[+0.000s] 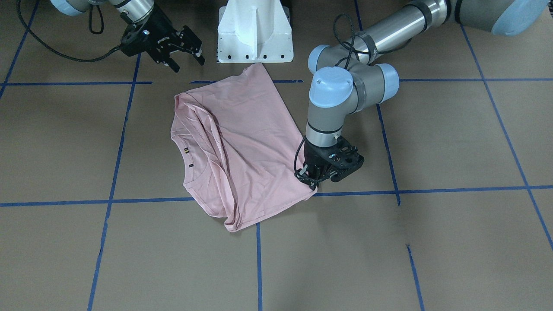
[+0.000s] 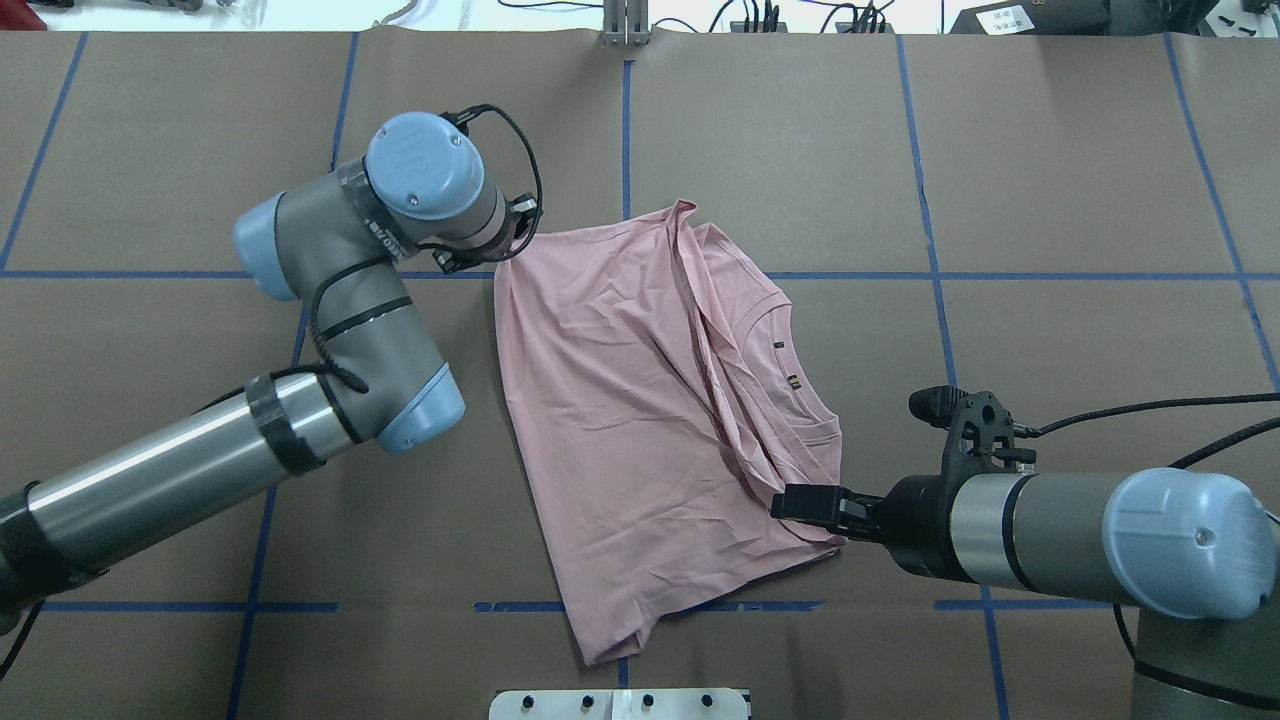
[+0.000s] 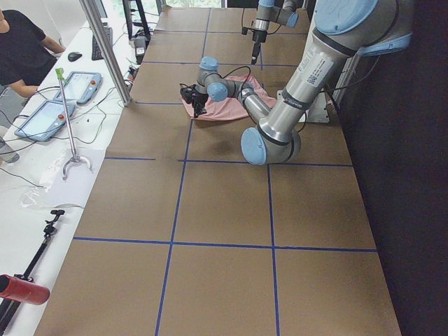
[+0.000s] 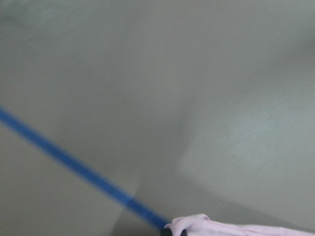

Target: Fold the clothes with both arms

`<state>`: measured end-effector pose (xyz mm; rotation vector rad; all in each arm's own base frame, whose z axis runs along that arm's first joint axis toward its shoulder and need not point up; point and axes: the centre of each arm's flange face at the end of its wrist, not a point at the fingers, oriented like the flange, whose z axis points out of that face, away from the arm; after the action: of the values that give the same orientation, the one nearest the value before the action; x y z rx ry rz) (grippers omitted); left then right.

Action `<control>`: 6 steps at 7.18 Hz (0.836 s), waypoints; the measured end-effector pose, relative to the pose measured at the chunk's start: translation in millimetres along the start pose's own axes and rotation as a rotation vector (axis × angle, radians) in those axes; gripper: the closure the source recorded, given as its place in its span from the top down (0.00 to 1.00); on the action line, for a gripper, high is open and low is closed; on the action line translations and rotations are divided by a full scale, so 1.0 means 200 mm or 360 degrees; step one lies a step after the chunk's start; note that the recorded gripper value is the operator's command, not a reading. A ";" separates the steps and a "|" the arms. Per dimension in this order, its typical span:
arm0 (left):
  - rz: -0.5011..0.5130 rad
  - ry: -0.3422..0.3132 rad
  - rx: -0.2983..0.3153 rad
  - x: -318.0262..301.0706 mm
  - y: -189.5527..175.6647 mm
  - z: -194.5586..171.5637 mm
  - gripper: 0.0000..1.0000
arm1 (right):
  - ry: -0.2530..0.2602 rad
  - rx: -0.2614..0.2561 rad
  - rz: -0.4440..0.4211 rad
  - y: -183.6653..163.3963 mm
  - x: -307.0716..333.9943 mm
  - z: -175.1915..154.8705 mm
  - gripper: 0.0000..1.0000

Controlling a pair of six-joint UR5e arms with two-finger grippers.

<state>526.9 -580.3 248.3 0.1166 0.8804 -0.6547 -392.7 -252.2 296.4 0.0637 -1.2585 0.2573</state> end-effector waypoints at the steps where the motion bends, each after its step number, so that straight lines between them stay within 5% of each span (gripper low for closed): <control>1: 0.0047 0.0044 0.0049 0.08 -0.09 0.04 0.00 | 0.0006 0.0008 0.0001 -0.01 0.01 0.01 1.00; 6: 0.0139 0.0175 0.0214 0.14 -0.27 0.30 0.00 | 0.0038 0.0044 0.0011 -0.05 0.04 0.04 1.00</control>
<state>548.7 -657.9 275.3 0.3122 0.9315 -0.6301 -395.8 -262.4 307.0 0.0800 -1.2318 0.2809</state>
